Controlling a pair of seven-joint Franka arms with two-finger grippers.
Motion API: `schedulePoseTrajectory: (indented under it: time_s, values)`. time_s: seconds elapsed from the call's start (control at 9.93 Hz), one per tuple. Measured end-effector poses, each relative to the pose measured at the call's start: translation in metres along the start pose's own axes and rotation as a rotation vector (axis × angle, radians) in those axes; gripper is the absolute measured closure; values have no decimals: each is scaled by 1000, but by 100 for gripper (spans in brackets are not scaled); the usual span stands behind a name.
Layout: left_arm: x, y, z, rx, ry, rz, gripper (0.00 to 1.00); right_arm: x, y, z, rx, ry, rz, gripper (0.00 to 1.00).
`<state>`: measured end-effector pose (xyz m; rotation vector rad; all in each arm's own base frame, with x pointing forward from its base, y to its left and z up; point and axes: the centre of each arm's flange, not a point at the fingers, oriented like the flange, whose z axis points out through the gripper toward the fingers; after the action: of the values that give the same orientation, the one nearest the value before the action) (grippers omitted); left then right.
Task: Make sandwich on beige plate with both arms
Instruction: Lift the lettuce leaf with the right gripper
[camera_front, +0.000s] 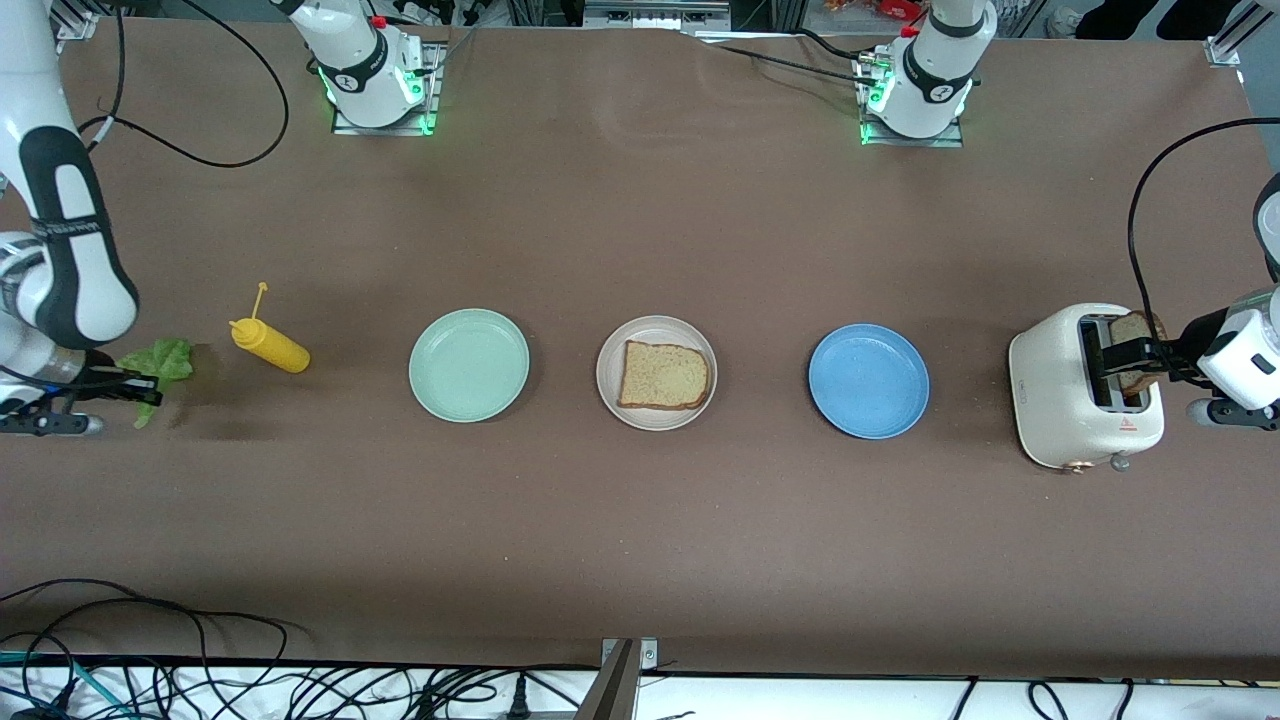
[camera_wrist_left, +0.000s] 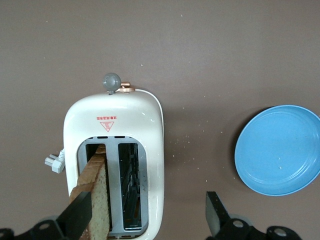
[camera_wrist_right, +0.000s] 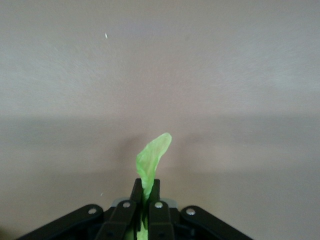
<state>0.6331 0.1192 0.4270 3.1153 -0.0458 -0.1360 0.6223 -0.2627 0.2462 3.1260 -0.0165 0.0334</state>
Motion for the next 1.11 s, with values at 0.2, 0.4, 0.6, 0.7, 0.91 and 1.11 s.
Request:
schedulePoseTrajectory:
  time_s: [0.2,0.4,0.6,0.7,0.91,1.11]
  values:
    - [0,0,0,0,-1,0,0,6,6,-65,10,8,4,94]
    - [0,0,0,0,-1,1,0,13,5,-135,22,19,-4,94]
    - [0,1,0,-1,-2,1,0,23,-2,-200,23,56,-11,94]
    - [0,1,1,-1,-2,1,0,29,-12,-227,26,82,-6,94]
    - [0,1,1,-1,-2,2,0,43,-66,-269,55,137,6,94]
    - [0,1,1,-1,-3,2,0,51,-129,-285,102,140,-16,94]
